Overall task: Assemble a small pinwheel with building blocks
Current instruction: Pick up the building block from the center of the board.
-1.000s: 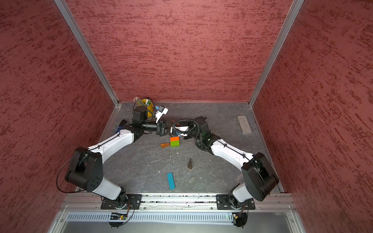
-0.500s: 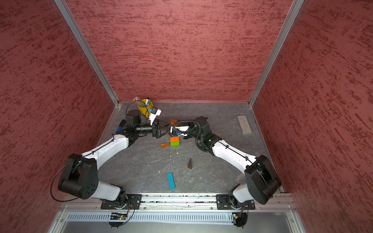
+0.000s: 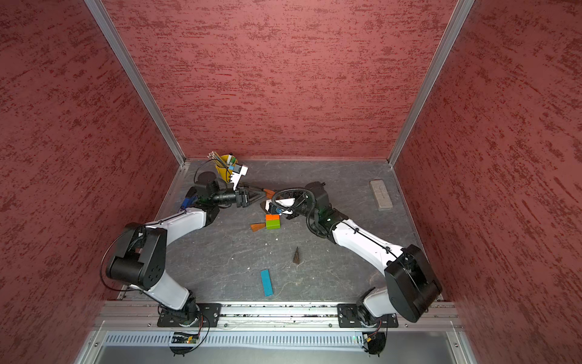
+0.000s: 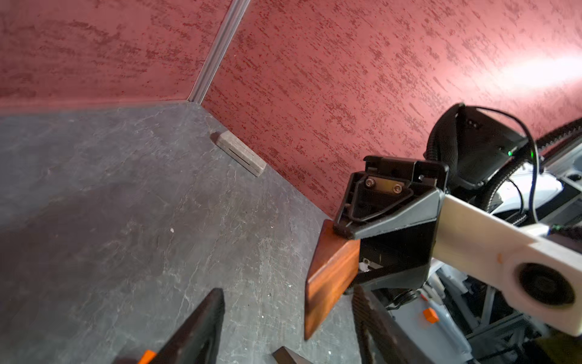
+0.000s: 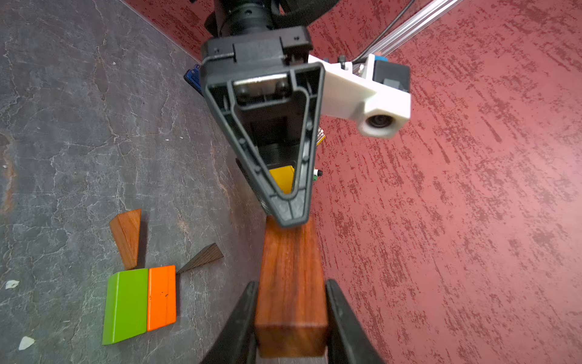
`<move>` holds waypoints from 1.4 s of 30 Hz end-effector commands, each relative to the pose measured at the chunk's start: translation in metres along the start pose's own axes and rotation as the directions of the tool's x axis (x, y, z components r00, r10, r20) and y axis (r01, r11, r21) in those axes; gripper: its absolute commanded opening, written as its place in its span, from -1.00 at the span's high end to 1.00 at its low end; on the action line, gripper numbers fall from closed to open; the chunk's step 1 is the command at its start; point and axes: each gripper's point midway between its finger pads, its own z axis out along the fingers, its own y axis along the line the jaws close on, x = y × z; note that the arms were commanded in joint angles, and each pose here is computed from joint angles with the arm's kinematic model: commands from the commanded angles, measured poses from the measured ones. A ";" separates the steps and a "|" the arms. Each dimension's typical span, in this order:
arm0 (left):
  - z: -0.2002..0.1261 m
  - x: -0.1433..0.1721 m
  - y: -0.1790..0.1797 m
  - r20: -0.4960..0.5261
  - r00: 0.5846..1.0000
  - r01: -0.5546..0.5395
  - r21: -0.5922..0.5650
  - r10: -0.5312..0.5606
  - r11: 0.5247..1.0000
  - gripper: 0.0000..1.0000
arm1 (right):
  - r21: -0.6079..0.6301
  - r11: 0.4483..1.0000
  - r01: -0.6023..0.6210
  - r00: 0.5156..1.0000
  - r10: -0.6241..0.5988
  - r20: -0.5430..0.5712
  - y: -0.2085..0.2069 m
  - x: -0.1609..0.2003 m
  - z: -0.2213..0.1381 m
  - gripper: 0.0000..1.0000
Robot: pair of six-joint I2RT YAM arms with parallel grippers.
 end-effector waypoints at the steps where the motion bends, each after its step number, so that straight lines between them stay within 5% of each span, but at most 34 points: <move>1: 0.008 -0.010 -0.015 -0.010 0.999 -0.031 0.081 0.032 0.996 -0.05 | 0.001 1.000 0.010 0.999 -0.011 0.050 -0.007 -0.016 -0.002 0.72; 3: 0.012 -0.009 -0.017 -0.023 0.999 -0.022 0.102 0.025 0.995 0.16 | 0.002 1.000 0.010 0.999 -0.010 0.052 -0.007 -0.016 -0.001 0.72; 5: 0.016 -0.009 -0.019 -0.040 0.999 -0.010 0.128 0.015 0.992 0.69 | 0.004 1.000 0.008 0.999 -0.008 0.048 -0.007 -0.014 0.000 0.72; 9: 0.018 -0.004 -0.021 -0.070 0.997 0.020 0.156 -0.009 0.988 1.00 | 0.013 1.000 0.010 0.999 -0.011 0.039 -0.008 -0.012 0.003 0.72; 15: 0.017 0.002 -0.028 -0.106 0.994 0.048 0.157 -0.032 0.986 1.00 | 0.035 0.999 0.002 1.000 -0.002 0.020 -0.013 -0.008 0.004 0.67; 19: 0.013 0.006 -0.024 -0.086 0.996 -0.011 0.032 0.014 0.999 1.00 | 0.063 0.997 -0.035 0.999 0.033 0.027 -0.016 -0.009 0.002 0.05; 24: 0.005 -0.002 -0.018 -0.050 0.991 -0.125 -0.119 0.120 0.985 1.00 | 0.043 0.987 -0.155 0.988 0.155 -0.015 -0.011 -0.003 -0.002 -0.28; 31: -0.008 -0.005 0.000 -0.010 0.958 -0.271 -0.352 0.286 0.896 1.00 | 0.048 0.900 -0.432 0.900 0.434 -0.039 -0.017 -0.013 -0.028 -0.19; 33: -0.012 -0.005 0.003 -0.010 0.935 -0.325 -0.427 0.355 0.844 1.00 | 0.131 0.807 -0.575 0.813 0.582 -0.020 -0.041 -0.017 -0.035 -0.17; 36: -0.022 -0.014 0.002 0.020 0.863 -0.405 -0.570 0.505 0.715 1.00 | 0.229 0.597 -0.769 0.601 0.797 -0.060 -0.073 -0.008 -0.037 -0.03; 42: -0.032 -0.030 -0.019 -0.035 0.674 -0.500 -0.757 0.738 0.421 1.00 | 0.298 0.124 -0.947 0.088 0.988 -0.130 -0.078 0.003 -0.013 0.24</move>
